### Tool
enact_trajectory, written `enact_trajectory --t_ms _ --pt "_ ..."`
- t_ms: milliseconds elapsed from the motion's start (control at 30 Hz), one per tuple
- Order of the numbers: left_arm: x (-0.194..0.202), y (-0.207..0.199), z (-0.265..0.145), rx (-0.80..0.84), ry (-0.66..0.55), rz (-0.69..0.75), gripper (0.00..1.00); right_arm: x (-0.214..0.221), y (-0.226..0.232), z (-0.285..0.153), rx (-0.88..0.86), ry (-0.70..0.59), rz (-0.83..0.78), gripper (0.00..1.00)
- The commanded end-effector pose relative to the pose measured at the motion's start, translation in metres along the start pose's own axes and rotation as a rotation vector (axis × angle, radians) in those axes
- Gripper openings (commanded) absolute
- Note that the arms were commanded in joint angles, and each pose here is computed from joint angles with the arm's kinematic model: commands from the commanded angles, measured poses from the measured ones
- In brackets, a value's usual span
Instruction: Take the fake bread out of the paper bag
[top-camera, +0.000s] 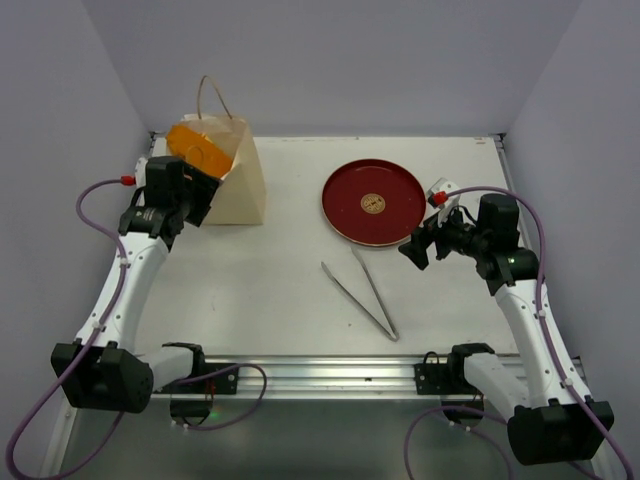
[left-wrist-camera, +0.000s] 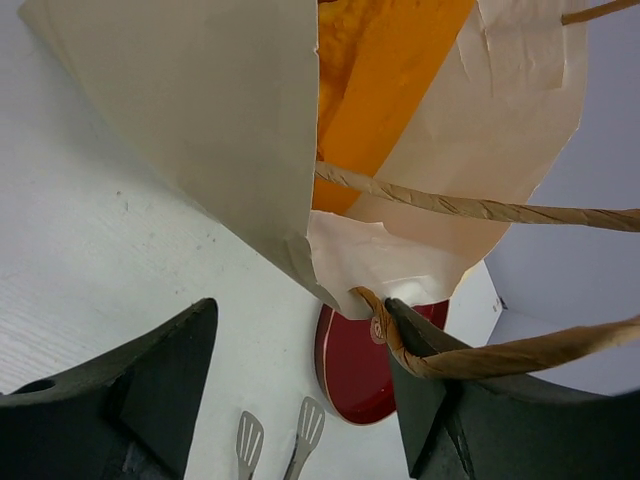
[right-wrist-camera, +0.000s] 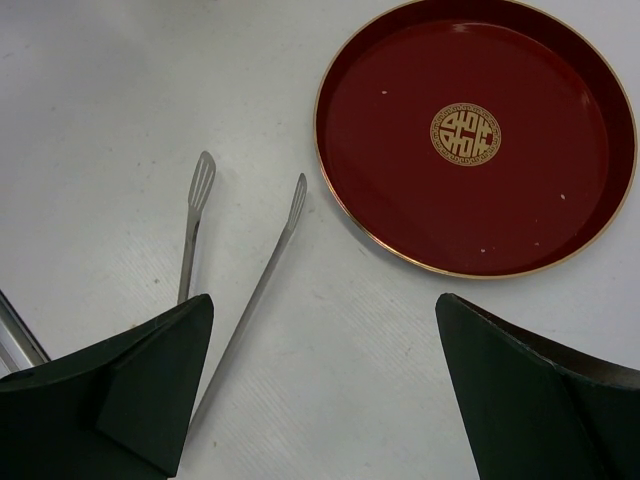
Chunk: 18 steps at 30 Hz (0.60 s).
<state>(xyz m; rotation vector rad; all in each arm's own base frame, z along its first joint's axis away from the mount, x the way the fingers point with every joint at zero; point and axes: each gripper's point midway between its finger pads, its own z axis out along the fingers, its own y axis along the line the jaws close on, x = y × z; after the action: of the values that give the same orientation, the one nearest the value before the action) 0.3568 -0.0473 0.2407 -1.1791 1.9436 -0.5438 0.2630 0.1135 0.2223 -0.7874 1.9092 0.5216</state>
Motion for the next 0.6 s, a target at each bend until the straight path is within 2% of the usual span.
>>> enact_trajectory --t_ms 0,167,433,567 --pt "-0.012 0.005 0.003 -0.017 -0.079 -0.062 0.71 -0.004 0.004 0.0 -0.025 -0.018 -0.02 0.99" --pt "-0.017 -0.01 -0.021 0.102 -0.106 -0.093 0.73 -0.003 0.005 0.0 -0.029 -0.018 -0.018 0.99" --pt "-0.029 0.001 -0.028 0.064 -0.179 -0.255 0.77 -0.002 0.006 0.001 -0.038 -0.013 -0.009 0.99" --pt "-0.029 0.007 -0.016 0.015 -0.189 -0.291 0.79 -0.003 0.007 0.001 -0.043 -0.014 -0.008 0.99"
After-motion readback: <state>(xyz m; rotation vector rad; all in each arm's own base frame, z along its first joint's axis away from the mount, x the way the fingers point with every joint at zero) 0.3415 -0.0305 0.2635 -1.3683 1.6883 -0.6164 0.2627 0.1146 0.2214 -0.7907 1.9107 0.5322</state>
